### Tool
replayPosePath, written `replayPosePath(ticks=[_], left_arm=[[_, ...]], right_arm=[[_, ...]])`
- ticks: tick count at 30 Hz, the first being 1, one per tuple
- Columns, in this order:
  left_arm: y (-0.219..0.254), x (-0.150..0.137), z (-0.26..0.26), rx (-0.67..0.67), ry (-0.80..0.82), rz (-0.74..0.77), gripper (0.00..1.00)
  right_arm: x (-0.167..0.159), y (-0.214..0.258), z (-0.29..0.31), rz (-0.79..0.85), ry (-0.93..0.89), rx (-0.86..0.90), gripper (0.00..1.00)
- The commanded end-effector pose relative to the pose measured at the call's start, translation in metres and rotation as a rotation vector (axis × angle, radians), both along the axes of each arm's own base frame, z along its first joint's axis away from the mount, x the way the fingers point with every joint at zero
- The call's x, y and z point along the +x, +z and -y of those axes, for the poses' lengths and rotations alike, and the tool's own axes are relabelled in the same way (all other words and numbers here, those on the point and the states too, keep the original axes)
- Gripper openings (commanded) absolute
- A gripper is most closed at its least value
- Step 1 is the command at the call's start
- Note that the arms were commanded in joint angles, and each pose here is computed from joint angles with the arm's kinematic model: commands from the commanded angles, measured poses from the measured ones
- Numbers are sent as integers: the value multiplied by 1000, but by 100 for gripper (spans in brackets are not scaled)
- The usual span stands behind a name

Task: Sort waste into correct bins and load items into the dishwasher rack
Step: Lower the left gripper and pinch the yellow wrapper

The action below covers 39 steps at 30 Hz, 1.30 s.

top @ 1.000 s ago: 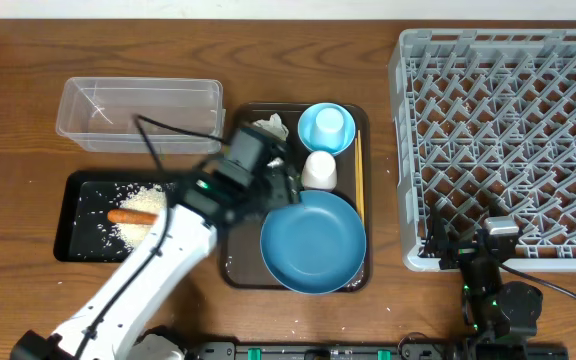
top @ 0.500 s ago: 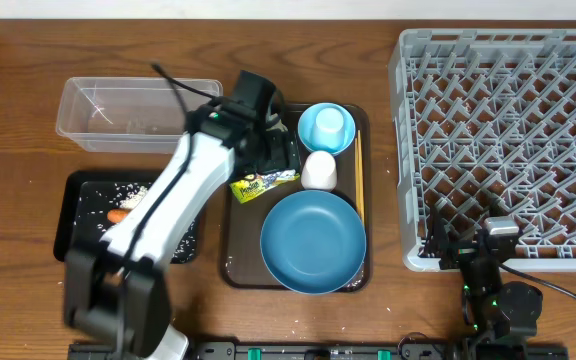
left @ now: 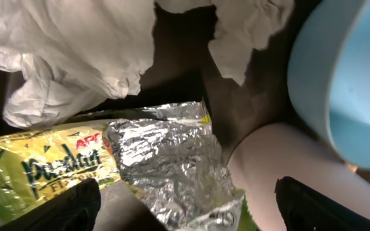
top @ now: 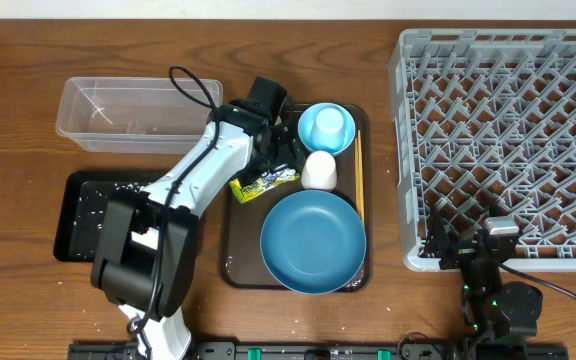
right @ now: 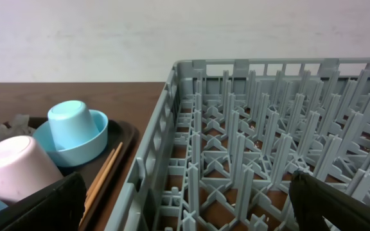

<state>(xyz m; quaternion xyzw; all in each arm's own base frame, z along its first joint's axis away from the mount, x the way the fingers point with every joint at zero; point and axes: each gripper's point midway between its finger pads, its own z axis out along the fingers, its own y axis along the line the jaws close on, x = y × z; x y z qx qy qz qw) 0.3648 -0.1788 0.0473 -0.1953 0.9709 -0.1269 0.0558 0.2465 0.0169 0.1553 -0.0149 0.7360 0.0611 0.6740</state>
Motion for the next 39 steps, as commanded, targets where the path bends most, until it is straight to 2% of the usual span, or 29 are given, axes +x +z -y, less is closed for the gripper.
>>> replayPosePath(ticks=[1, 5, 6, 10, 14, 15, 17, 30, 32, 34, 35, 39], left_arm=[[-14, 1, -2, 18, 84, -40, 83], [-21, -3, 2, 15, 97, -65, 76], [-21, -3, 3, 15, 95, -65, 72], [-21, -4, 4, 15, 92, -66, 47], [-17, -6, 5, 4, 89, -71, 12], [-14, -6, 6, -5, 87, -67, 7], [-6, -7, 8, -23, 84, -58, 6], [102, -12, 6, -127, 79, 162, 6], [106, -16, 4, -128, 79, 164, 17], [101, -19, 3, -117, 79, 144, 41], [97, -19, 3, -112, 80, 133, 50], [69, -22, 2, -82, 100, 54, 70]], right_arm=[[0, -2, 5, -5, -23, -12, 99], [0, -2, 5, -5, -23, -12, 99], [0, -2, 5, -5, -23, -12, 99], [0, -2, 5, -6, -23, -12, 99], [0, -2, 5, -5, -23, -12, 99], [0, -2, 5, -5, -23, -12, 99], [0, -2, 5, -5, -23, -12, 99], [0, -2, 5, -5, -23, -12, 99], [0, -2, 5, -6, -23, -12, 99], [0, -2, 5, -5, -23, -12, 99], [0, -2, 5, -5, -23, -12, 99], [0, -2, 5, -5, -23, -12, 99]])
